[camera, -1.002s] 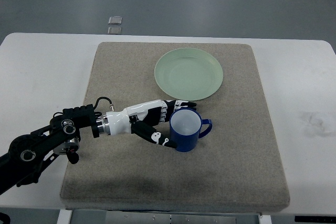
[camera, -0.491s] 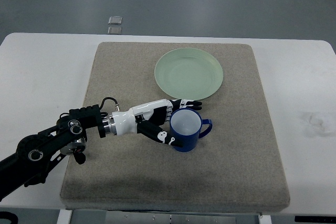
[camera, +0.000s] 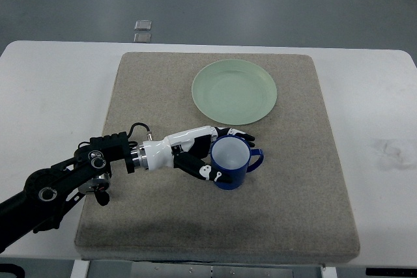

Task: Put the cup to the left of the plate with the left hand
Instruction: 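Close the left hand fingers around the blue mug body, then lift the mug with the left hand and carry it away from the plate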

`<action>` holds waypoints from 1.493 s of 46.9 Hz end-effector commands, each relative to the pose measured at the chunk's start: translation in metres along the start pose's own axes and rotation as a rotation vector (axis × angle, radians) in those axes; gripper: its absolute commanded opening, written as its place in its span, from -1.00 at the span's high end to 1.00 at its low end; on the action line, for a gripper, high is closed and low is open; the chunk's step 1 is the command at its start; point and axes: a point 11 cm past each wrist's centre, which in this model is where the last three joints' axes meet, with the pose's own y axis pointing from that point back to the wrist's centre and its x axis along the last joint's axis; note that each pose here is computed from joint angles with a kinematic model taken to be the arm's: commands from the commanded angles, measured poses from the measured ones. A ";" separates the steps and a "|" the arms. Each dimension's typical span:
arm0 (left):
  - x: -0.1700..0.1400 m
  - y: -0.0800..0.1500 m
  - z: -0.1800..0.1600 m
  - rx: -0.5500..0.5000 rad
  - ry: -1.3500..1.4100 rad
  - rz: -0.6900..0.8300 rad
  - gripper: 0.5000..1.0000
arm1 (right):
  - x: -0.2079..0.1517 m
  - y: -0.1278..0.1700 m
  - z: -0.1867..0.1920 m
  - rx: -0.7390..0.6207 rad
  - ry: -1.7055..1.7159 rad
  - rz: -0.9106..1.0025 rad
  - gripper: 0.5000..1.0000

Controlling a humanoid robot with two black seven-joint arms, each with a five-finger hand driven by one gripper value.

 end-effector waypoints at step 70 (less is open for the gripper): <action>0.168 0.139 0.031 -0.080 0.005 0.730 1.00 | 0.000 0.000 0.000 0.000 0.000 0.000 -0.73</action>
